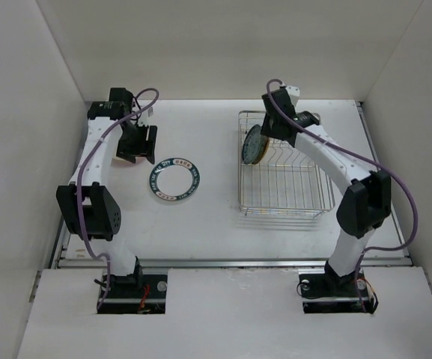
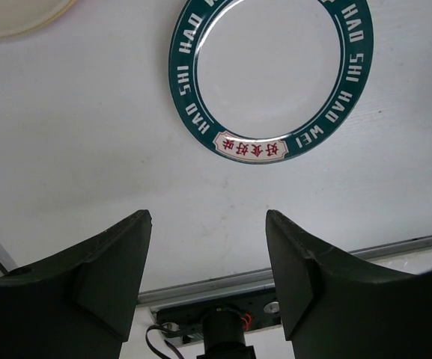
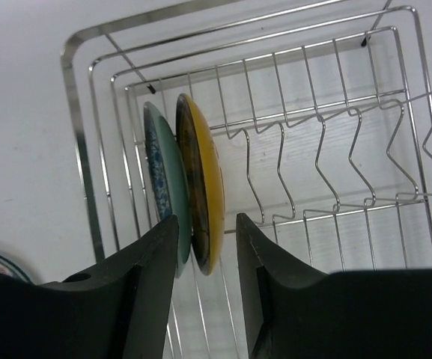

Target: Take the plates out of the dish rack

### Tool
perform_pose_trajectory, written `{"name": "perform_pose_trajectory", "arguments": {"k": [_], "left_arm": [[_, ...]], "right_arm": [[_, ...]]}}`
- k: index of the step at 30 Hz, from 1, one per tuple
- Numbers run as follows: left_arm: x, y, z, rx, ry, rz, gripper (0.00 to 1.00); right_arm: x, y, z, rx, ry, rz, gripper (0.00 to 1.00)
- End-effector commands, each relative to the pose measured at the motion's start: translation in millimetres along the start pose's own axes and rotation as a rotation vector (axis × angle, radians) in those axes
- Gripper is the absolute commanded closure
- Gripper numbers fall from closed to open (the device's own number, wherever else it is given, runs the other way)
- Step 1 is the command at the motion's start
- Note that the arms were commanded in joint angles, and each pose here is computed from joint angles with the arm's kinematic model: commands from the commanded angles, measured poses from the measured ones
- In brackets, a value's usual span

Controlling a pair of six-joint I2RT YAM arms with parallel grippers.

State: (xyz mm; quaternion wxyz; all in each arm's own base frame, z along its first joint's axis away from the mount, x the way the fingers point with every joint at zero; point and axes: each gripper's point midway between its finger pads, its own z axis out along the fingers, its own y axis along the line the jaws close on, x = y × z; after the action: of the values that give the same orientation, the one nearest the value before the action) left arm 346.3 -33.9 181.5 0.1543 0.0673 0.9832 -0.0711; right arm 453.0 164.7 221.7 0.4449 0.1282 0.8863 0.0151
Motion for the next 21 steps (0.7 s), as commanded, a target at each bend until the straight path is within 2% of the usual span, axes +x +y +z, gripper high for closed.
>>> {"name": "perform_pose_trajectory", "arguments": {"k": [1, 5, 9, 12, 15, 16, 17, 21], "left_arm": [[11.0, -6.0, -20.0, 0.011, -0.006, -0.01, 0.4], [20.4, -5.1, -22.1, 0.002, 0.001, -0.002, 0.4], [22.7, -5.5, -23.5, 0.002, 0.0, -0.002, 0.4], [22.7, -5.5, -23.5, 0.002, 0.0, -0.002, 0.4], [24.8, -7.6, -23.9, 0.014, 0.008, -0.003, 0.4], [24.8, -7.6, -23.9, 0.014, 0.008, -0.003, 0.4], [24.6, -8.1, -27.1, 0.013, -0.003, -0.001, 0.4], [24.4, -10.2, -30.4, 0.021, -0.014, 0.0, 0.39]], "right_arm": [[-7.7, -5.9, 14.2, 0.035, -0.001, 0.033, 0.58], [3.1, -9.3, 36.7, 0.055, 0.027, 0.043, 0.58], [19.8, -4.4, 52.3, 0.046, 0.071, 0.03, 0.67], [33.9, -0.1, 64.3, 0.035, 0.108, 0.02, 0.69], [42.0, 1.0, 69.8, 0.033, 0.13, 0.014, 0.81], [42.8, -2.5, 69.6, 0.049, 0.131, 0.009, 0.94], [35.8, -3.6, 65.2, 0.055, 0.111, 0.025, 0.99], [2.7, -19.3, 39.1, 0.111, 0.012, 0.035, 1.0]]}}
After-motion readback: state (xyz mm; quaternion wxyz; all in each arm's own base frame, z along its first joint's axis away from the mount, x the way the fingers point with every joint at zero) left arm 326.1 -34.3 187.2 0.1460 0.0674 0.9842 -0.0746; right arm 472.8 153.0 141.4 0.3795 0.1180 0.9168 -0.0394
